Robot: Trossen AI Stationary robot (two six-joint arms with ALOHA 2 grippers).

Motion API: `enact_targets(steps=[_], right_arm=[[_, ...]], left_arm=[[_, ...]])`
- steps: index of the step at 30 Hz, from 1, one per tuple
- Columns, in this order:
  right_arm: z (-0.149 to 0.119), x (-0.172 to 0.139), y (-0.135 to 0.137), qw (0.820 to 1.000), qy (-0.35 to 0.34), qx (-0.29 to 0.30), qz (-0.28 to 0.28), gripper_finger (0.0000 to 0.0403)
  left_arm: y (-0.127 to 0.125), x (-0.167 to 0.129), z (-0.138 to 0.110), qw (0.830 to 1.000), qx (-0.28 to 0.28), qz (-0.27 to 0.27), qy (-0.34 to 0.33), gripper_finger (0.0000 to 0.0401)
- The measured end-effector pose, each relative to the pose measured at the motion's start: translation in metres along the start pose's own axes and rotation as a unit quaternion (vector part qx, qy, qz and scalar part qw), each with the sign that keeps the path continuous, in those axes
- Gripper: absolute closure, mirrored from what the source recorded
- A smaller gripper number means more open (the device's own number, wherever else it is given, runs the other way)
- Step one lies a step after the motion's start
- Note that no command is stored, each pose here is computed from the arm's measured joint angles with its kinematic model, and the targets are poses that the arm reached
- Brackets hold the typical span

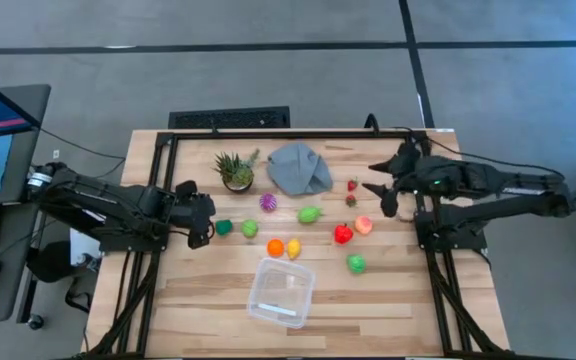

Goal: Pick and placing Produce into tupperware
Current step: Put the bell pepper into the transparent bin

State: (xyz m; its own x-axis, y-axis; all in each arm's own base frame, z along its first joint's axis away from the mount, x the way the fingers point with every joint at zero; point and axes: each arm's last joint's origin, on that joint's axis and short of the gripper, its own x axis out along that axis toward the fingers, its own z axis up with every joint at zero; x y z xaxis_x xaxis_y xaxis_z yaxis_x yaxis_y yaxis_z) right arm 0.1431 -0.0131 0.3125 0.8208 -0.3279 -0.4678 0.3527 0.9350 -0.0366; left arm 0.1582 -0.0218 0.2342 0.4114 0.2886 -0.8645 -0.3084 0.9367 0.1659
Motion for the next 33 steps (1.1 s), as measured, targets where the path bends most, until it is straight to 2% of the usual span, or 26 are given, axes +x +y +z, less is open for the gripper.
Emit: enact_targets(steps=[5, 9, 11, 16, 21, 26, 31, 33], right_arm=[[-0.006, 0.005, 0.009, 0.998, 0.058, -0.022, 0.009, 0.0121], [-0.013, 0.003, 0.013, 0.996, 0.083, -0.029, -0.004, 0.0121], [-0.017, 0.001, 0.015, 0.995, 0.097, -0.031, -0.010, 0.0121], [-0.026, -0.004, 0.019, 0.991, 0.127, -0.042, -0.023, 0.0121], [-0.032, -0.007, 0.026, 0.986, 0.151, -0.066, -0.013, 0.0121], [-0.038, -0.007, 0.045, 0.973, 0.197, -0.115, 0.036, 0.0121], [-0.054, 0.001, 0.061, 0.938, 0.291, -0.188, 0.021, 0.0121], [-0.058, 0.003, 0.065, 0.936, 0.299, -0.183, 0.017, 0.0121]], left_arm=[[-0.002, 0.010, -0.008, 1.000, 0.006, 0.008, 0.001, 0.0172], [-0.009, 0.028, -0.023, 0.999, 0.003, -0.027, 0.023, 0.0172], [-0.012, 0.028, -0.019, 0.999, 0.000, -0.044, 0.006, 0.0172], [-0.010, 0.027, -0.017, 1.000, -0.021, -0.001, -0.016, 0.0172], [-0.009, 0.028, -0.017, 0.999, -0.039, 0.007, -0.020, 0.0172], [-0.009, 0.027, -0.017, 0.999, -0.042, 0.006, -0.020, 0.0172], [-0.009, 0.027, -0.017, 0.998, -0.055, 0.006, -0.020, 0.0172], [-0.009, 0.028, -0.016, 0.998, -0.054, 0.006, -0.021, 0.0172]])
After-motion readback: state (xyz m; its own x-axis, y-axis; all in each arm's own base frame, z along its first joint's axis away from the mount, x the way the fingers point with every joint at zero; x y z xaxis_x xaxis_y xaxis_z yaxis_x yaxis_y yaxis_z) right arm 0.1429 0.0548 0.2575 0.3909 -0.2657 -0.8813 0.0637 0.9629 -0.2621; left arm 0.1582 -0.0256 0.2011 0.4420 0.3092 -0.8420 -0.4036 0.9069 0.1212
